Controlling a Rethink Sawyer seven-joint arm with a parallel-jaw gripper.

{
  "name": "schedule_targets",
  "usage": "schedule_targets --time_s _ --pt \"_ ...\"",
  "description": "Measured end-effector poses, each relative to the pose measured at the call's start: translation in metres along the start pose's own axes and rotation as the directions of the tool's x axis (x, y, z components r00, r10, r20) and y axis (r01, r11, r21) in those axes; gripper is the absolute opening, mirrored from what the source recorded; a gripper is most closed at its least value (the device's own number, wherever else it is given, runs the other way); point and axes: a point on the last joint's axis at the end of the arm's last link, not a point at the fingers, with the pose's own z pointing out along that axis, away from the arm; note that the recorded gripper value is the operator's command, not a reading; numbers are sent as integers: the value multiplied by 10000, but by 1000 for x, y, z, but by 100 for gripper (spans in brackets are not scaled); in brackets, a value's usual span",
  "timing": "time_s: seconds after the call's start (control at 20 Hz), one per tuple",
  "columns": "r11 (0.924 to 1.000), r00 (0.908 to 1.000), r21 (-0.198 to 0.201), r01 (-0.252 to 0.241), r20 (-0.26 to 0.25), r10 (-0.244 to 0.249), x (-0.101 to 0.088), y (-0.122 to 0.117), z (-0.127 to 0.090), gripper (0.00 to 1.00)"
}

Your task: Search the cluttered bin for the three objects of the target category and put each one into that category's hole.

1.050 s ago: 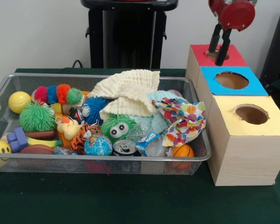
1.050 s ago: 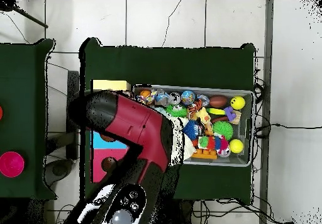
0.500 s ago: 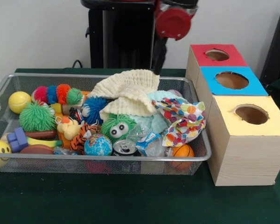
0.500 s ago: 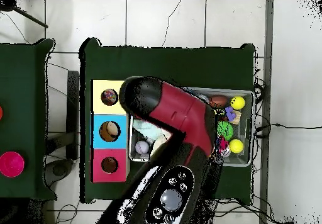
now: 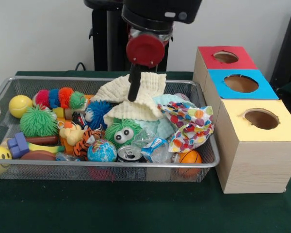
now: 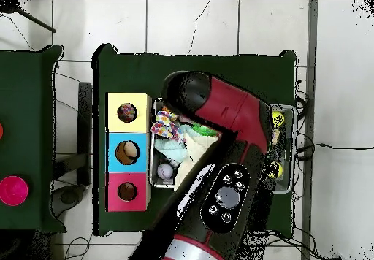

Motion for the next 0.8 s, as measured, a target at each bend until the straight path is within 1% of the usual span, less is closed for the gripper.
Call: schedule_targets --time_s 0.25,0.45,0.65,0.8 --pt "9988 9989 164 457 -135 -455 21 19 11 100" --pt "9949 9955 397 924 -242 -915 42 35 20 100" --pt "9908 9917 477 1267 -305 -1253 62 43 23 100" --pt "9887 9892 414 1444 -327 -1431 75 47 22 100"
